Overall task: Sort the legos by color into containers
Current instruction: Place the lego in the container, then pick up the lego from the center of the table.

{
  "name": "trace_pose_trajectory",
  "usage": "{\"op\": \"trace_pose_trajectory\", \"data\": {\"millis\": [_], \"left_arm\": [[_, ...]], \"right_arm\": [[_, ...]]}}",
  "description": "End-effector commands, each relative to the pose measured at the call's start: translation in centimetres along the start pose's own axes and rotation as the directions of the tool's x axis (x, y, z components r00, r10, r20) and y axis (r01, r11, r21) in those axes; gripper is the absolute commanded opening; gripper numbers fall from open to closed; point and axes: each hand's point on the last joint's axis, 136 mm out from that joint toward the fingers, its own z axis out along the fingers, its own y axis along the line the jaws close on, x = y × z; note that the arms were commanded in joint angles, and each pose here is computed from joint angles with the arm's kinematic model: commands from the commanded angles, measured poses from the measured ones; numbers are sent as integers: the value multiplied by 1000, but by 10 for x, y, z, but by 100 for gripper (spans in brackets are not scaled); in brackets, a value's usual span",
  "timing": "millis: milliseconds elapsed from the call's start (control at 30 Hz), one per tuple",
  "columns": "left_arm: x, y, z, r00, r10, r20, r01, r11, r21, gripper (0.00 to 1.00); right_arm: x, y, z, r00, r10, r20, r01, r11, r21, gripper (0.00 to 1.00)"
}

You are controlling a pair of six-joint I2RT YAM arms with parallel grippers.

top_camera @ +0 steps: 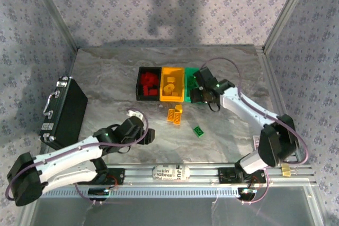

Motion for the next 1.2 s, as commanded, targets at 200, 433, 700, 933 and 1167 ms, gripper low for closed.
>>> {"op": "trace_pose_trajectory", "data": {"millis": [200,433,700,933,1167], "left_arm": [[-45,-49,13,997,81,8,-81,996,42,82],[-53,-76,56,978,133,-162,-135,991,1,87],[-53,-79,89,949,154,-276,-185,979,-89,91],[-52,-96,94,941,155,-302,-184,980,-72,85],[-28,-97,93,937,80,-341,-118,989,-91,85]], "right_arm": [[63,-15,-1,995,97,-29,-98,995,-11,72],[73,-18,-1,992,123,-9,-123,992,-27,72],[76,-28,-7,987,159,23,-158,987,-32,73],[79,-32,-4,982,185,30,-184,982,-42,73],[75,-33,-5,980,192,45,-190,981,-48,73]]}}
